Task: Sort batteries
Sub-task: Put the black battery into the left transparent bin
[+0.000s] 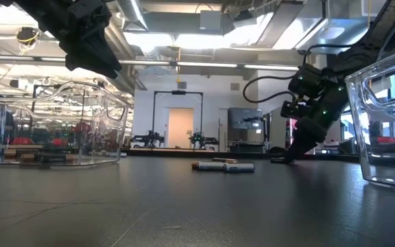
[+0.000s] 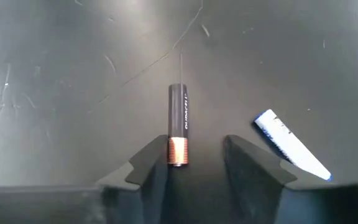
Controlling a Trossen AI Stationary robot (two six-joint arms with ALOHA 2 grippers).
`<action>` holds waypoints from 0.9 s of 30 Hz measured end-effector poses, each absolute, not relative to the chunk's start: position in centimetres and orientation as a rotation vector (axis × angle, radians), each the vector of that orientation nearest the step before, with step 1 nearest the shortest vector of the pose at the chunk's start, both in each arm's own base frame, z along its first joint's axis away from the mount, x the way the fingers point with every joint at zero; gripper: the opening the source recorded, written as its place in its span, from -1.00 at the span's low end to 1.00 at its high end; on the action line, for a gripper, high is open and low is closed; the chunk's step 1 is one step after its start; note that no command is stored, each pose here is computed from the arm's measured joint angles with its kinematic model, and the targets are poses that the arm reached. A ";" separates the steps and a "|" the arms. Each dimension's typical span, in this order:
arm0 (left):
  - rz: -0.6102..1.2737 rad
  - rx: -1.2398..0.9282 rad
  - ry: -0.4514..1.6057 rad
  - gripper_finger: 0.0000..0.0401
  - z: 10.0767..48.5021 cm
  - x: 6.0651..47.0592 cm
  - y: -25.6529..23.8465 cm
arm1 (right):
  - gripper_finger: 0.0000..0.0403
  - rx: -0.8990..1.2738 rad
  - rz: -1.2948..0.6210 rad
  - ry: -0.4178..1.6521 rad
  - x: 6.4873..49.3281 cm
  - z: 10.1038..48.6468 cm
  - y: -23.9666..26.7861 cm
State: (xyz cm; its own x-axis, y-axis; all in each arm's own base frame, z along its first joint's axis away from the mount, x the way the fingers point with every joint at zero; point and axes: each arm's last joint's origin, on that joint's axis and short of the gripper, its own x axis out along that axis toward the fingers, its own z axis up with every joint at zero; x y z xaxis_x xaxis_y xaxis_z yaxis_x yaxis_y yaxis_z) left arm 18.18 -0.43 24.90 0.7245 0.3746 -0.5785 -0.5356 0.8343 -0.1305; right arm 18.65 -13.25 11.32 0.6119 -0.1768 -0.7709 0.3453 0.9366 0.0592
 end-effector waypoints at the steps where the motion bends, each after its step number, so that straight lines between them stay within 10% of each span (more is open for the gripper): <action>1: 0.510 -0.300 0.567 -0.18 24.9 18.2 -0.4 | -0.25 0.210 -0.298 0.866 18.7 11.2 -13.2; 9: 0.510 -0.298 0.568 -0.18 24.9 18.2 -0.4 | -0.89 0.137 -0.253 0.814 19.9 9.5 -10.7; 27: 0.223 0.043 0.160 -0.17 23.2 21.5 -1.7 | -0.92 -0.145 0.098 0.132 30.7 20.2 -1.5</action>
State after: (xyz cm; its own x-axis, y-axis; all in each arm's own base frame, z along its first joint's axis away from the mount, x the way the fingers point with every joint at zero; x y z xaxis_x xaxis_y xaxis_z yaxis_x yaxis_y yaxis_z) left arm 21.48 -1.73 23.19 0.9626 0.2235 -0.1534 -0.2167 0.9744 0.0601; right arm 30.71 -1.49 20.24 0.9865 0.0878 -0.1383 -0.1070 0.9847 -0.1377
